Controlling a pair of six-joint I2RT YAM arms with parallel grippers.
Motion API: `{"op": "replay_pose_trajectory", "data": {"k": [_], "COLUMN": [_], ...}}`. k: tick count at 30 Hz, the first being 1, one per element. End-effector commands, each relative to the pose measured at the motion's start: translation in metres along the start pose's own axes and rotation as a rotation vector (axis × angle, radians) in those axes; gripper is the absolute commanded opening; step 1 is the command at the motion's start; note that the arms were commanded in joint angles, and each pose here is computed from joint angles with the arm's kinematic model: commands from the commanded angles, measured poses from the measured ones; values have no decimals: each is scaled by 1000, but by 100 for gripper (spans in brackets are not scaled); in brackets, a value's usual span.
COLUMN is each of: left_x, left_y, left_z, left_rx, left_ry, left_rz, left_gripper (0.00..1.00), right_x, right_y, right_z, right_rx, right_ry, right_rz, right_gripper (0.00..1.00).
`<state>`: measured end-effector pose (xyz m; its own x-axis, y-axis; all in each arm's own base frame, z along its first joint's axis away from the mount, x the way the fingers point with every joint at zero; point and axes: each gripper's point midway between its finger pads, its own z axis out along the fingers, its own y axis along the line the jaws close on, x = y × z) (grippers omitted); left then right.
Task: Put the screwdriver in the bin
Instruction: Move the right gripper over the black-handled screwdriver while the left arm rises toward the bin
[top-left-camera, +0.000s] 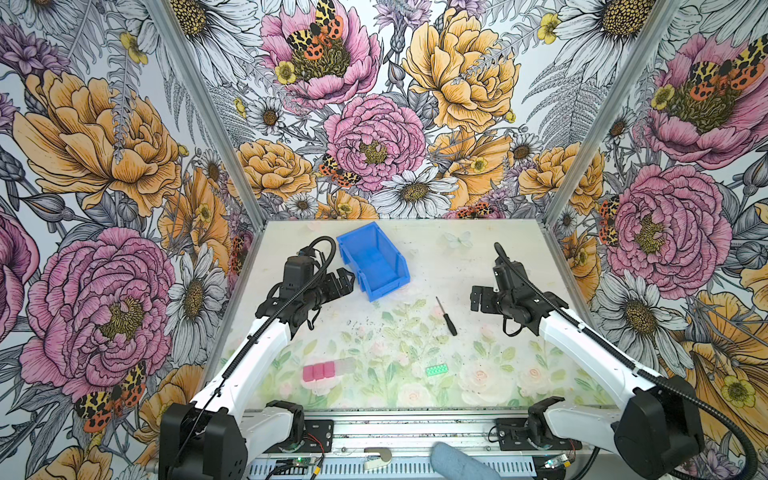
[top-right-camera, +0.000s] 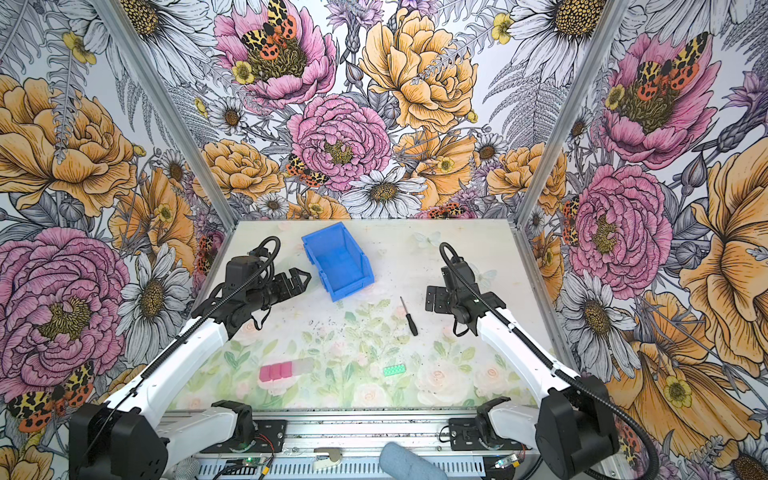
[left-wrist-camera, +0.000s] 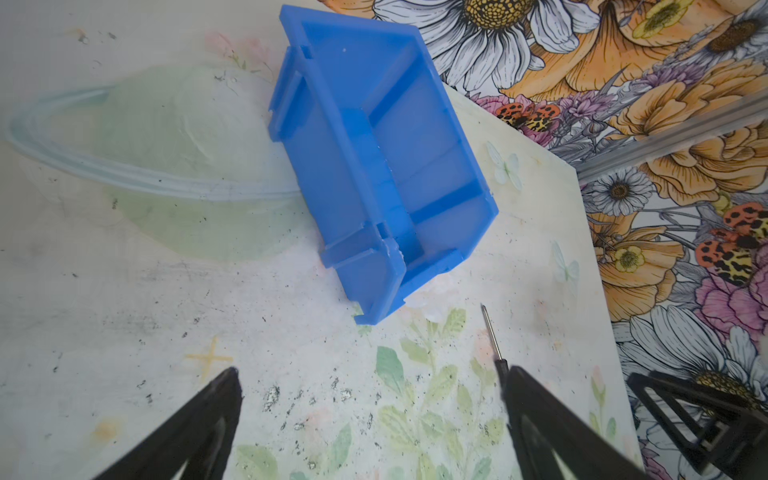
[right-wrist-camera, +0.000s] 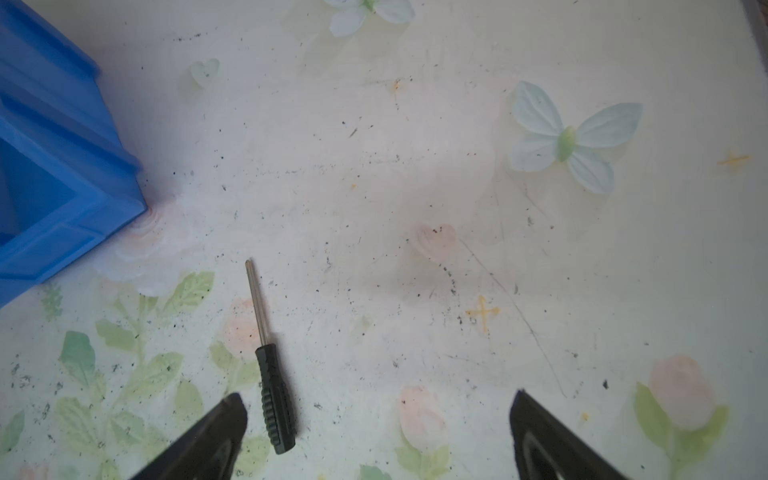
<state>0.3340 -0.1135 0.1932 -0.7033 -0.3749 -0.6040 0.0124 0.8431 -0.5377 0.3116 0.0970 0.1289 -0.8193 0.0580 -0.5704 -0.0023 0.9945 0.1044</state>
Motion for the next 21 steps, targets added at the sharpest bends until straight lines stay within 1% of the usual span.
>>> {"op": "replay_pose_trajectory", "data": {"k": [1,5,8,12,18,21], "left_x": [21,42,59,75,86,90], "left_y": [-18,-35,-46,-45,-59,-66], "left_z": [-6,-9,-11,-9,-12,-14], "left_rx": [84,153,194,187,204,222], "left_ry": [70,127,170,193,197,201], "left_rz": [-6,25,53,52,88,97], "left_gripper": [99,99,99,99,99,99], "right_x": [-2,6,15,26,33,38], "right_y": [19,30,43,55,65,68], "right_z": [3,14,23,36,53,62], "right_rx": [-24,-37,-68,-91,-121,-124], "right_ry": [21,55,89,133,166,183], "right_rz": [-59,-73,-107,-137,-143,-147], "right_gripper": [100,99,99,96,92,87]}}
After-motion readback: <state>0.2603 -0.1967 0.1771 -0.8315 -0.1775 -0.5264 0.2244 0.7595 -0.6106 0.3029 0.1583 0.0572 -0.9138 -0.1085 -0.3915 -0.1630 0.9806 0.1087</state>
